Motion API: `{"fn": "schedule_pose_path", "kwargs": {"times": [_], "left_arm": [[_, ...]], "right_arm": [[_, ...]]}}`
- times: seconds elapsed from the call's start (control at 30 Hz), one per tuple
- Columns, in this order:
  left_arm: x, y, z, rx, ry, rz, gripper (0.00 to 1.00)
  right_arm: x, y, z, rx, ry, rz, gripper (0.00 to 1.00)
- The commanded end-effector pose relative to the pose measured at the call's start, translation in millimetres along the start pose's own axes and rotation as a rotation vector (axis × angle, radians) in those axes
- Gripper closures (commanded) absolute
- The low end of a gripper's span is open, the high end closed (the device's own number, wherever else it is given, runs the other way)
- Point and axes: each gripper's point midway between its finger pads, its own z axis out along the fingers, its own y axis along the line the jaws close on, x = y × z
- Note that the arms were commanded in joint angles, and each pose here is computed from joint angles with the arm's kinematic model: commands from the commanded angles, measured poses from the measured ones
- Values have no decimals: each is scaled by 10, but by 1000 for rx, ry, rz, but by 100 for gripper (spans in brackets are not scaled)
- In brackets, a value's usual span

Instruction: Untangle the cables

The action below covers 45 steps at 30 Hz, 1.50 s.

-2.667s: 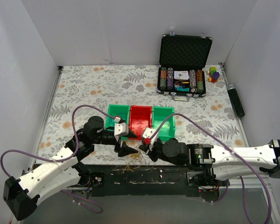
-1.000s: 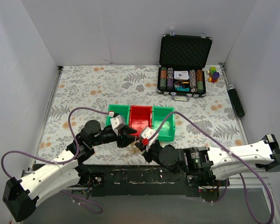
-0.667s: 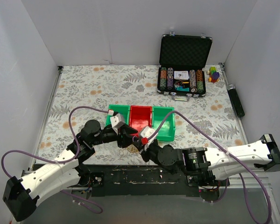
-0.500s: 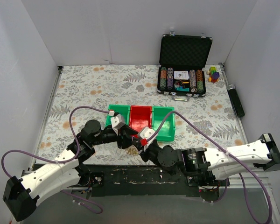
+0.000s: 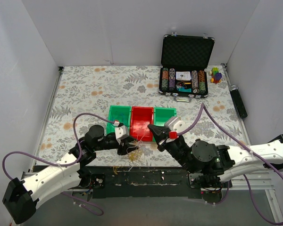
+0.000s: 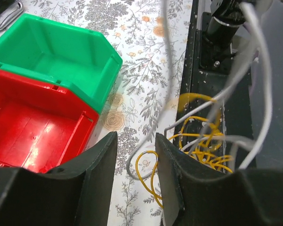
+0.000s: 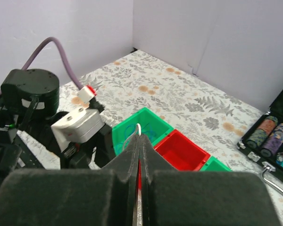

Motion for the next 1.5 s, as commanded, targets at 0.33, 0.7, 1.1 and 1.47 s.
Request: {"fn": "schedule_pose_path", "kwargs": {"times": [0.33,0.7,1.1,1.47], "left_arm": [[383,-43,-70,29,94,156,67],[374,-32,-99,26,113,225,67],[-745,68,-123,-93,-135,216,7],[-989,-330,15,157,-201,83,2]], "right_arm": [[-942,-577,-272,185,-146,-29,99],[-1278,-633,-273,196,-190,-67,99],[-1215,-371,-201,121,-174,-50,99],[-1198,46,-61,19,-175,-24,99]]}}
